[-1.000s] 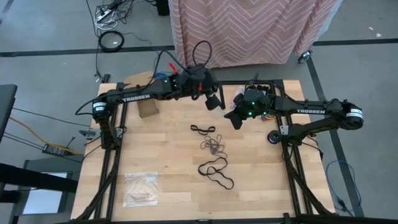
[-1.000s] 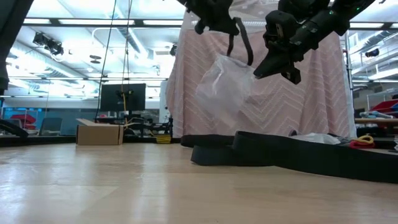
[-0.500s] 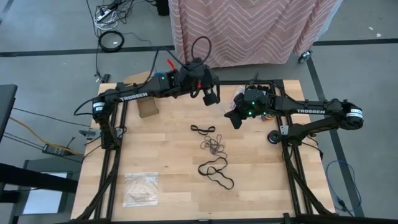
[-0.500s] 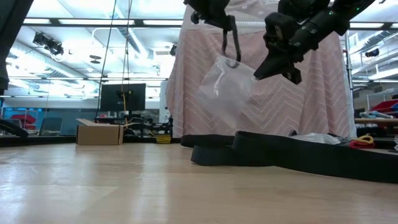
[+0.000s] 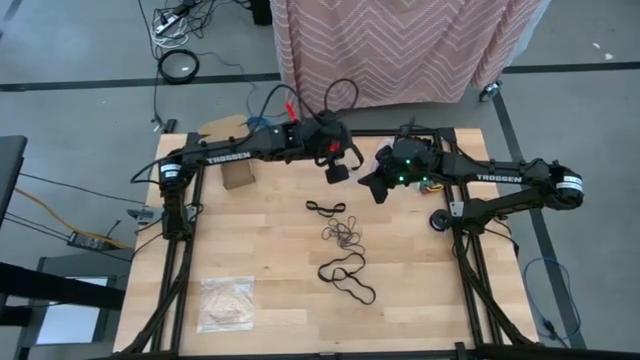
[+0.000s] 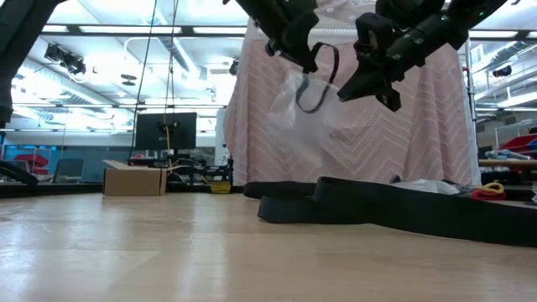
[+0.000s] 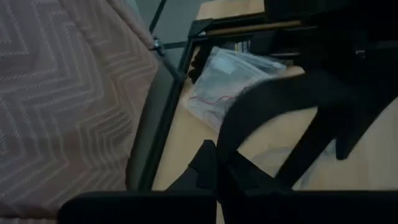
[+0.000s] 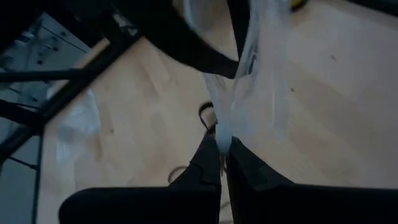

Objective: Sort rubber bands
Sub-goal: Put the black rubber band into the transparent zip bag

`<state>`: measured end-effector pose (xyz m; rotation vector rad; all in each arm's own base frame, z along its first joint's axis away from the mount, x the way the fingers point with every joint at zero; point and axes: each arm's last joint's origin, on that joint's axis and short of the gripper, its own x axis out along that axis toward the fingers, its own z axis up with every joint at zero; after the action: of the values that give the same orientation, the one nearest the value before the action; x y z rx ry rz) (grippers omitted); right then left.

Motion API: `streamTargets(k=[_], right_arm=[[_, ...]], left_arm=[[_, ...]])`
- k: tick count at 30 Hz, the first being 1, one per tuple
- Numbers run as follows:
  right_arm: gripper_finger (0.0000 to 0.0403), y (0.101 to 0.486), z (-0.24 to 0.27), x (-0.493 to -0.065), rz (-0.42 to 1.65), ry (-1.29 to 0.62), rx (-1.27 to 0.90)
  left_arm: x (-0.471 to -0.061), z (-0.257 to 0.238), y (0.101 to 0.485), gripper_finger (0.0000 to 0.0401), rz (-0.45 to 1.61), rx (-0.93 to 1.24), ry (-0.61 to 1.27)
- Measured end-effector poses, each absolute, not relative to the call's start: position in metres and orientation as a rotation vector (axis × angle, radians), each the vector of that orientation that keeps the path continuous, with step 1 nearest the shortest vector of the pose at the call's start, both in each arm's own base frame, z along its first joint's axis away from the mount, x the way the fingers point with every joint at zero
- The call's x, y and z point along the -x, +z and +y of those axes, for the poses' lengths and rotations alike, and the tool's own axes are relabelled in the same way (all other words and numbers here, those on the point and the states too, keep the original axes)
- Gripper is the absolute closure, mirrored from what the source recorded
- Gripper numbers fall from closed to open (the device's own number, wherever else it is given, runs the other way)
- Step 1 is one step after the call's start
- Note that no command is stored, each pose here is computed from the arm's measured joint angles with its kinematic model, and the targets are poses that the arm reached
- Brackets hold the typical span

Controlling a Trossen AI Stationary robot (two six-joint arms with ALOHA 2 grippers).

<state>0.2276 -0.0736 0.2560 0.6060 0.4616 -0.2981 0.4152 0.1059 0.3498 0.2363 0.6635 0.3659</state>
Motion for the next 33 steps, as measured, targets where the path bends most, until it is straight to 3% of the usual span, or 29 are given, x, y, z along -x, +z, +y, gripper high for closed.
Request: streamTargets(k=[10,15,19,23,27,33], right_arm=[[0.0403,0.243,-0.075,-0.218,0.603,-0.39,-0.642],[0.0403,0.26,-0.077,-0.228,0.437,-0.268,-0.596],[0.0403,0.26,-0.082,-0.227,0.55,-0.409,-0.595],[0.0403,0.271,-0.087,-0.235,0.482,-0.255,-0.573],[0.0403,0.271,-0.091,-0.233,0.475,-0.352,-0.583],[0.0403,0.272,-0.093,-0.233,0.47,-0.296,-0.587]], left_arm=[[-0.411,0.111,0.346,0.0397,0.716,-0.247,0.408],[-0.404,0.116,0.339,0.0398,0.816,-0.238,0.399],[-0.407,0.116,0.341,0.0399,0.779,-0.237,0.392],[-0.409,0.117,0.341,0.04,0.761,-0.236,0.395],[-0.41,0.115,0.333,0.04,0.797,-0.203,0.346],[-0.419,0.114,0.321,0.0371,0.789,-0.121,0.254]])
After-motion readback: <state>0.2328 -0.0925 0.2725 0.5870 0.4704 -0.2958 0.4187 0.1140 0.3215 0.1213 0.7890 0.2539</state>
